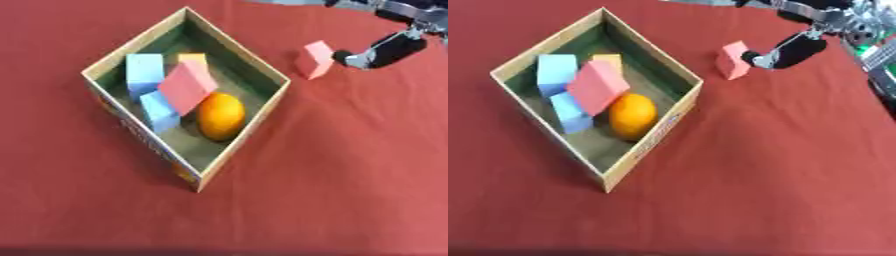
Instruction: Pick up objects on the table and place them in the box.
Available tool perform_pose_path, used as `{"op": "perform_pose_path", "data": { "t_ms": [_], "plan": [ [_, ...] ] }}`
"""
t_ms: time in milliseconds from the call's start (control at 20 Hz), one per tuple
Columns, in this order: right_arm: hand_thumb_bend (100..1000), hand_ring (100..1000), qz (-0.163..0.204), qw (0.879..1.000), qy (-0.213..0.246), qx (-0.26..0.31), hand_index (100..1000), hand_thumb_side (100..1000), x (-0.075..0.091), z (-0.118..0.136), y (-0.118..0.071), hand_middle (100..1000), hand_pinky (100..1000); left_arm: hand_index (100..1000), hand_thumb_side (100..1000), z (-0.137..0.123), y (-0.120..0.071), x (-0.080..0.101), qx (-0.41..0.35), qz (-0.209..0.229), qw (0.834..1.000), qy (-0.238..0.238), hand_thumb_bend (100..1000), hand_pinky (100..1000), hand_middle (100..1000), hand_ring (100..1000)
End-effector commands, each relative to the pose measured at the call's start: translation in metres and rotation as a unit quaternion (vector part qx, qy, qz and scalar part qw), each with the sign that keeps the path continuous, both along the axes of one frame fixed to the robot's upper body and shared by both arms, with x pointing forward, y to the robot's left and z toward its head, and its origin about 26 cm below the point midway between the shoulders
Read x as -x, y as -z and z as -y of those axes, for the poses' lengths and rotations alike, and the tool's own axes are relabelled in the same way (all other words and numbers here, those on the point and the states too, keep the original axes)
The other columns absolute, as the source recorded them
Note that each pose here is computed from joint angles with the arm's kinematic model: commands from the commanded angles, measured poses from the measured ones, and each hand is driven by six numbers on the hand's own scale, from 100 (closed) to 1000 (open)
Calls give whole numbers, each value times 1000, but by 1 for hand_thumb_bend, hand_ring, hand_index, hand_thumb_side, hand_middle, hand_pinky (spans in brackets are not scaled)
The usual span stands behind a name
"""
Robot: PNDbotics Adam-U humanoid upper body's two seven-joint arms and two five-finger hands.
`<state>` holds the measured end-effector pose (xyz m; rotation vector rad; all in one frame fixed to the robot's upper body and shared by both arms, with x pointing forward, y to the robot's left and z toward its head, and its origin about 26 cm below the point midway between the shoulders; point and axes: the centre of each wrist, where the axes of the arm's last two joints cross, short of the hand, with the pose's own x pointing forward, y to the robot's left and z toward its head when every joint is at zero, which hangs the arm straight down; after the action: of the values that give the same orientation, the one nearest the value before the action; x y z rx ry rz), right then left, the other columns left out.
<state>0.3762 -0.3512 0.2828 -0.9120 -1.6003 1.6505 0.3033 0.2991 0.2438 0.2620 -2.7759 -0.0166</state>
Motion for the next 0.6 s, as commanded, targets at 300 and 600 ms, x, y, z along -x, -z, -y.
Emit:
{"op": "perform_pose_path", "data": {
  "t_ms": [300,600],
  "plan": [
    [414,1000,22,999,16,39,1000,361,-9,13,-13,913,942,888,800,-2,-7,3,-9,14,1000,-6,204,935,798,918],
    [402,1000,21,998,23,49,1000,408,-14,20,-12,917,941,888,802,-2,-7,3,-10,14,1000,-9,202,936,799,919]
  ]
}}
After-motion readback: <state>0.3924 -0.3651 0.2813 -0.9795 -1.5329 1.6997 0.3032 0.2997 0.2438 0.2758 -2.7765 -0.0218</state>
